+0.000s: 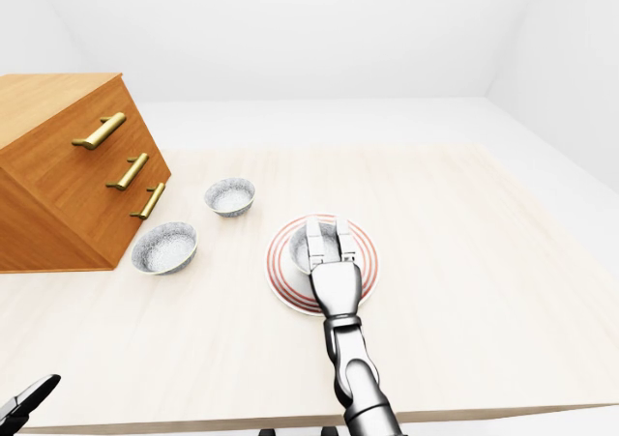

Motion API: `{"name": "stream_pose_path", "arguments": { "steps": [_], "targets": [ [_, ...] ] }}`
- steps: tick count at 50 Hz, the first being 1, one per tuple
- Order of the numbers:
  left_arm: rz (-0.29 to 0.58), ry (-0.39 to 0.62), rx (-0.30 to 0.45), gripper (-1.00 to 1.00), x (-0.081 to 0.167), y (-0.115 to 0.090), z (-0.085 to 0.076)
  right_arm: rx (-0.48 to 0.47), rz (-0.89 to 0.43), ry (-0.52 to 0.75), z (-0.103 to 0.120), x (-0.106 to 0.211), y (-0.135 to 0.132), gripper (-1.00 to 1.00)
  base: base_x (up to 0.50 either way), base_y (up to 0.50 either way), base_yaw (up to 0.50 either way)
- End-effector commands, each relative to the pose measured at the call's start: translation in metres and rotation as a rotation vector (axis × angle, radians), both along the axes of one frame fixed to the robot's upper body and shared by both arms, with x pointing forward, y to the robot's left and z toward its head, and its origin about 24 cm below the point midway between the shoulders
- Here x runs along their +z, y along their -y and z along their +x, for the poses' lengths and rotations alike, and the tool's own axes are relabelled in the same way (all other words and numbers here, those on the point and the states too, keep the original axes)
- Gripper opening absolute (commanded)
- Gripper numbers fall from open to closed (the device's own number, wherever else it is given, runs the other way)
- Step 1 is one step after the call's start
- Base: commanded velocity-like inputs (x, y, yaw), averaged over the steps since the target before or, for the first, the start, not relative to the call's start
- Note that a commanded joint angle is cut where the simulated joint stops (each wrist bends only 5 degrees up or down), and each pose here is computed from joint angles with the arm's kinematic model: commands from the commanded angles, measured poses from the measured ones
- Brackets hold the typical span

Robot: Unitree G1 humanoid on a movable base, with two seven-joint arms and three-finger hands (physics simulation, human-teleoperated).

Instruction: Put the bowl at the front on the plate.

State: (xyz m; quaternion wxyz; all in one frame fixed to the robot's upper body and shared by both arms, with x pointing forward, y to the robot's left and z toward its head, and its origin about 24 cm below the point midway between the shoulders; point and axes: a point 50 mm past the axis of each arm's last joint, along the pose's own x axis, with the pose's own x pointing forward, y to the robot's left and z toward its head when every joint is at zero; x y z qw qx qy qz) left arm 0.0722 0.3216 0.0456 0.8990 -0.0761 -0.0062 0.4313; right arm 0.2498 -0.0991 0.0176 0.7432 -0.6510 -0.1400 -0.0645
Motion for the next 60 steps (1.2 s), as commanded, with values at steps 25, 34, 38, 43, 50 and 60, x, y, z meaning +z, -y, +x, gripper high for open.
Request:
{"name": "stream_pose_path", "arguments": {
  "steps": [25, 34, 38, 43, 50, 60],
  "targets": [
    [0.005, -0.008, 0.0, 1.0, -0.002, 0.0, 0.001, -0.016, -0.18, 0.167, -0.014, 0.093, -0.004, 1.0, 0.0, 0.0, 0.0],
    [0.001, -0.003, 0.006, 1.0, -0.001, 0.0, 0.001, -0.001, -0.17, 0.219, -0.024, 0.111, -0.015, 1.0, 0.0, 0.0, 0.0],
    [0.0, -0.004, 0.006, 1.0, -0.003, 0.0, 0.002, -0.014, -0.187, 0.264, -0.028, 0.133, -0.019, 1.0, 0.0, 0.0, 0.0],
    [0.0, -0.002, 0.003, 1.0, -0.001, 0.0, 0.0, -0.04, -0.197, 0.285, -0.019, 0.147, -0.019, 1.0, 0.0, 0.0, 0.0],
    [0.001, -0.001, 0.0, 1.0, -0.001, 0.0, 0.0, -0.086, -0.216, 0.315, -0.016, 0.169, -0.019, 1.0, 0.0, 0.0, 0.0],
    [0.005, -0.001, -0.006, 1.0, -0.001, 0.001, 0.001, -0.085, -0.352, 0.364, -0.016, 0.194, -0.023, 1.0, 0.0, 0.0, 0.0]
  ]
}}
